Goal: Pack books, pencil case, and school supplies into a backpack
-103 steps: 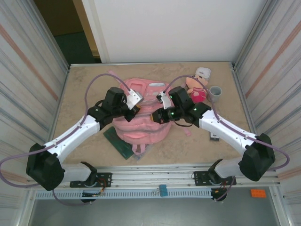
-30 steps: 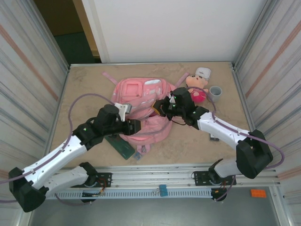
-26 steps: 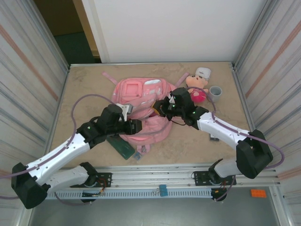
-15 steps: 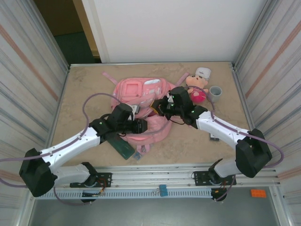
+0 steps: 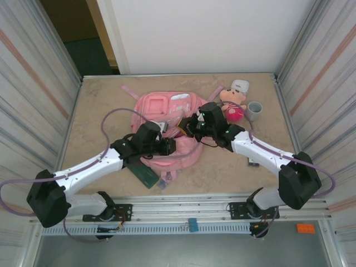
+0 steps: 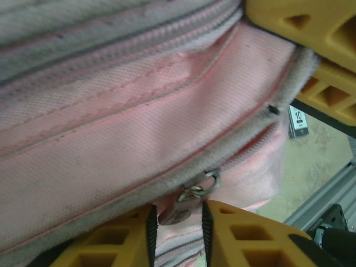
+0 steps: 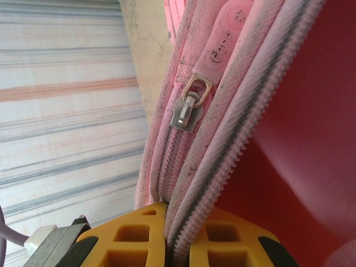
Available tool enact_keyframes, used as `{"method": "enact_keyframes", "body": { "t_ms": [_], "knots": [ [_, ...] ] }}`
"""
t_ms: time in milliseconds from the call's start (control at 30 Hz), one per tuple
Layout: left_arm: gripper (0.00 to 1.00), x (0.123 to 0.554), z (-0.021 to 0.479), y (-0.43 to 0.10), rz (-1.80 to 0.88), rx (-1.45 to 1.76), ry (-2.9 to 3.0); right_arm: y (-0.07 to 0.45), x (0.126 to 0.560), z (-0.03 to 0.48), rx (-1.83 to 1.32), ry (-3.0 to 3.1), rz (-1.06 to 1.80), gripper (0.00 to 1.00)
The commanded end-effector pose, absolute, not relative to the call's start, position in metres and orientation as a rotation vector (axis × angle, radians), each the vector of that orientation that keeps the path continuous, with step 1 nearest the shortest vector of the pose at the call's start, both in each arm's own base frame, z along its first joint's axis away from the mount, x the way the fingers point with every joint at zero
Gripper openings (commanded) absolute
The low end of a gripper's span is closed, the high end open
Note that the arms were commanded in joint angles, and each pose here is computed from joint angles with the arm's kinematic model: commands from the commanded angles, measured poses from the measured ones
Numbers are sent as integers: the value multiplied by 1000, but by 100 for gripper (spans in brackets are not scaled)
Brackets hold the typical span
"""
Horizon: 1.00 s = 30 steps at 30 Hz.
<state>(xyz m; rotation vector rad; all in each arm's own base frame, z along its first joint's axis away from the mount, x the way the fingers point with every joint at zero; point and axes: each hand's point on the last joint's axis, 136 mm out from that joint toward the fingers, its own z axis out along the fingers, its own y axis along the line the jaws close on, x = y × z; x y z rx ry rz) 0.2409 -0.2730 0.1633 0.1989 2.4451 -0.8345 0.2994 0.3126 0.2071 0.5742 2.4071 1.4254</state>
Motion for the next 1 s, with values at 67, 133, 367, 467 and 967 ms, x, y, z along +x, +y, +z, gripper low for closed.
{"method": "enact_keyframes", "body": {
  "t_ms": [67,133,367,467,967],
  "knots": [
    [26,259,170,-272,-771,176,2378,322,300,248,449,2315,1478,1],
    [27,262,169,-272,-752,172,2381,322,299,248,443,2314,1476,0],
    [27,270,170,-274,-728,151,2372,326,297,251,406,2322,1479,0],
    [19,269,167,-267,-696,124,2384,323,297,250,392,2332,1458,0],
    [0,243,139,-182,-476,-1,2454,296,305,247,321,2401,1417,0]
  ]
}}
